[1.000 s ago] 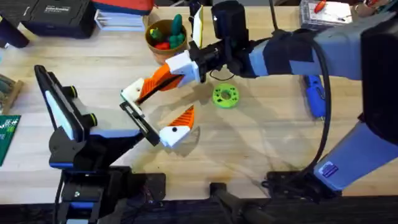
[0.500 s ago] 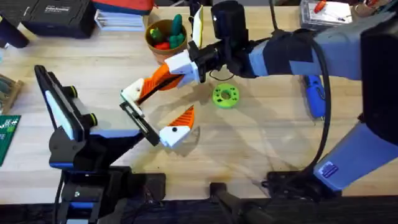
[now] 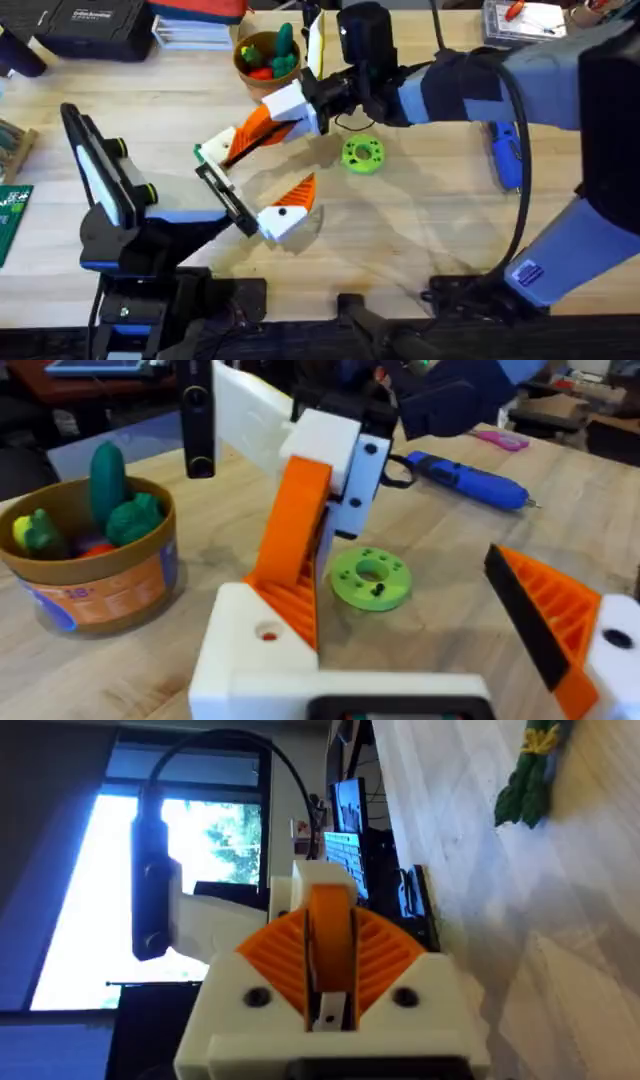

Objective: Pick up the gripper from the table and insert it into the empty holder that is missing its gripper. Then pick up a screw, insert it into the mounting hole, and use the screwdriver to tighten it. Finally, clean up the table by picking up the vegetable and placing it into the bucket.

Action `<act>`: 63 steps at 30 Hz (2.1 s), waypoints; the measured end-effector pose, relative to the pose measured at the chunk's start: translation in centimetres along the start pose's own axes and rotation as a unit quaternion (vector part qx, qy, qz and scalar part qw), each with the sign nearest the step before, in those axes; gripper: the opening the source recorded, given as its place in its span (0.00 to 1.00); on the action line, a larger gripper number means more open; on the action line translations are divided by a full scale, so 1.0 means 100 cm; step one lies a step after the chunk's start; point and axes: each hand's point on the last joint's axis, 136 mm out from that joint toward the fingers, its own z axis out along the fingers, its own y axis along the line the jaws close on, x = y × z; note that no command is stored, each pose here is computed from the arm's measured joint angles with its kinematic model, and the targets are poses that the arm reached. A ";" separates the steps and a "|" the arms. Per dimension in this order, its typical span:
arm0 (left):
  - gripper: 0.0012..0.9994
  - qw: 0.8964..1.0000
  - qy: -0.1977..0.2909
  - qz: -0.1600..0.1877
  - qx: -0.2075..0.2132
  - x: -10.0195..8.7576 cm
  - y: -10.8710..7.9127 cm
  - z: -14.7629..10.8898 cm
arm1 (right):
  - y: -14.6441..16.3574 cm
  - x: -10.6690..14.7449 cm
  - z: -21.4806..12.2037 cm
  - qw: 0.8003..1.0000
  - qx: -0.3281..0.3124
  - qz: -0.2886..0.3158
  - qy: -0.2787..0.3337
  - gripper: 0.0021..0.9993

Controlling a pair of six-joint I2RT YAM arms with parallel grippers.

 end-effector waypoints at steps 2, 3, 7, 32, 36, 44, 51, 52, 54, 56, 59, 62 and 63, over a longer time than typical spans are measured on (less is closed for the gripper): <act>0.99 1.000 0.001 0.000 0.008 0.000 -0.003 0.000 | 0.000 0.001 0.002 1.000 0.000 0.000 0.002 0.20; 0.99 1.000 0.001 0.000 0.012 0.000 -0.004 0.000 | 0.000 0.002 0.003 1.000 0.000 -0.001 0.003 0.20; 0.99 1.000 0.001 0.000 0.020 0.000 -0.007 0.000 | 0.001 0.002 0.004 1.000 0.000 -0.001 0.004 0.21; 0.99 0.999 0.002 -0.001 0.032 0.001 -0.011 0.000 | -0.010 -0.029 -0.022 0.997 0.029 -0.003 -0.071 1.00; 0.99 0.999 0.002 -0.001 0.032 0.001 -0.011 0.000 | -0.018 -0.054 -0.051 0.989 0.060 -0.024 -0.135 1.00; 0.99 0.999 0.002 -0.001 0.032 0.001 -0.011 0.000 | -0.012 -0.065 -0.128 0.954 0.174 -0.014 -0.244 1.00; 0.99 0.999 0.002 -0.001 0.032 0.001 -0.011 0.000 | -0.018 -0.008 -0.160 0.885 0.391 -0.011 -0.251 0.99; 0.99 0.999 0.002 -0.001 0.032 0.001 -0.011 0.000 | -0.022 0.001 -0.164 0.870 0.428 -0.010 -0.245 1.00; 0.99 0.999 0.002 -0.001 0.032 0.001 -0.011 0.000 | -0.032 0.019 -0.169 0.843 0.490 -0.006 -0.224 1.00; 0.99 0.999 0.002 -0.001 0.032 0.001 -0.011 0.000 | -0.047 0.041 -0.170 0.815 0.550 0.002 -0.185 1.00; 0.99 0.999 0.002 -0.001 0.032 0.001 -0.011 0.000 | -0.062 0.056 -0.166 0.790 0.597 -0.001 -0.139 1.00; 0.99 0.999 0.002 -0.001 0.032 0.001 -0.011 0.000 | -0.072 0.059 -0.160 0.778 0.617 -0.012 -0.116 0.94; 0.99 0.999 0.002 -0.001 0.032 0.001 -0.011 0.000 | -0.075 0.059 -0.158 0.776 0.620 -0.014 -0.110 0.89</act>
